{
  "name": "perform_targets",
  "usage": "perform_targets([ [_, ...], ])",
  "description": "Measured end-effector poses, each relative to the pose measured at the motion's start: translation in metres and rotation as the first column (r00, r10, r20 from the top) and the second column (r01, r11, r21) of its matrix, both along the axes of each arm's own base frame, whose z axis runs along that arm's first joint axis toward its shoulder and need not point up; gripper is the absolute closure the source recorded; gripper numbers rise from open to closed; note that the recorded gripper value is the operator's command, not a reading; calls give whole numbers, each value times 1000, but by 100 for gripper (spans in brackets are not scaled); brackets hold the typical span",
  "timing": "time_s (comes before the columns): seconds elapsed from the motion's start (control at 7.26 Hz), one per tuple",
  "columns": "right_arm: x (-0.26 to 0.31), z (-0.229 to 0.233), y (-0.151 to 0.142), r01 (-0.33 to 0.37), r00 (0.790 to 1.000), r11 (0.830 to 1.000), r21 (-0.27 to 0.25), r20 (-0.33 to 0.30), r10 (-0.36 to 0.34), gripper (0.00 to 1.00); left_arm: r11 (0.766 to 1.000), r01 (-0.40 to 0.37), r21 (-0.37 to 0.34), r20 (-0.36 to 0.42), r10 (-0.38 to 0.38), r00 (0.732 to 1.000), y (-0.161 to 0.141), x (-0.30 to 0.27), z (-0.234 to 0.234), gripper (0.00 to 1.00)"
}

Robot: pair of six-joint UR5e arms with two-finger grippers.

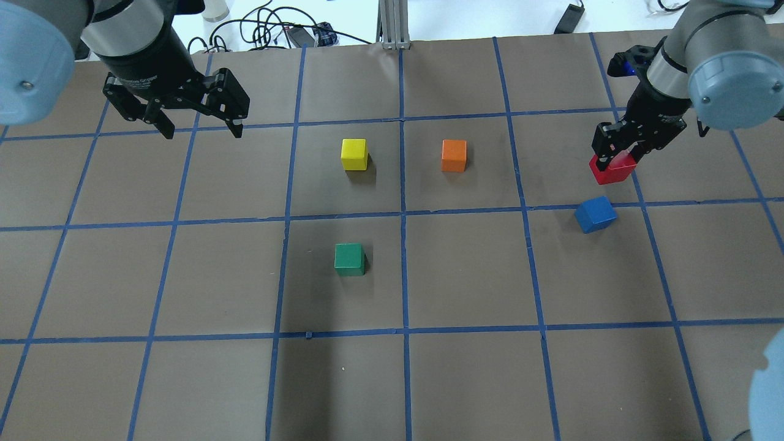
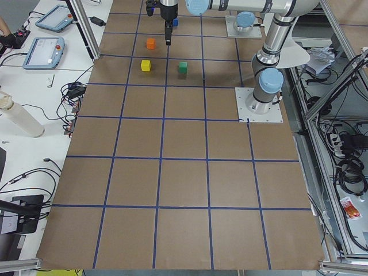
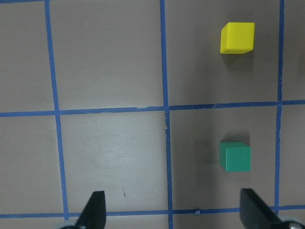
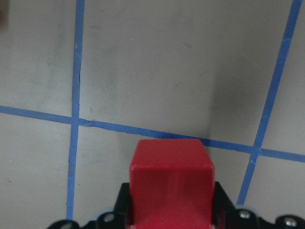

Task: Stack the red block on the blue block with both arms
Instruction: 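Carry the red cube with the right gripper above the blue cube, then lower the red cube onto the blue cube with the right gripper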

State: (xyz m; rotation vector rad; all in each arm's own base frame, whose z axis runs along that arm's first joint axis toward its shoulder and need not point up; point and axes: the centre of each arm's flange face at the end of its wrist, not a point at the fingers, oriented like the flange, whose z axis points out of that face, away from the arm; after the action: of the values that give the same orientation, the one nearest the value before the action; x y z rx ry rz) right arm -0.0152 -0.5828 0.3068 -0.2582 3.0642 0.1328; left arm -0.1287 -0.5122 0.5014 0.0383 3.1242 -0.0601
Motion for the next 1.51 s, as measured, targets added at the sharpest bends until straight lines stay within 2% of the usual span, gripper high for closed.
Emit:
perform_targets([
  [0.28,-1,-17,4,-12,1000,1000,-20,-4,12,100,1000,0,0,0,0,1000,0,0,0,0],
  [1.1,3,-40,19,-14,1000,1000,25,4,13,100,1000,-1,1,0,1,1000,0,0,0,0],
  [1.51,-2,-43,21,-14,999,999,45,-34,15,100,1000,-1,1,0,1,1000,0,0,0,0],
])
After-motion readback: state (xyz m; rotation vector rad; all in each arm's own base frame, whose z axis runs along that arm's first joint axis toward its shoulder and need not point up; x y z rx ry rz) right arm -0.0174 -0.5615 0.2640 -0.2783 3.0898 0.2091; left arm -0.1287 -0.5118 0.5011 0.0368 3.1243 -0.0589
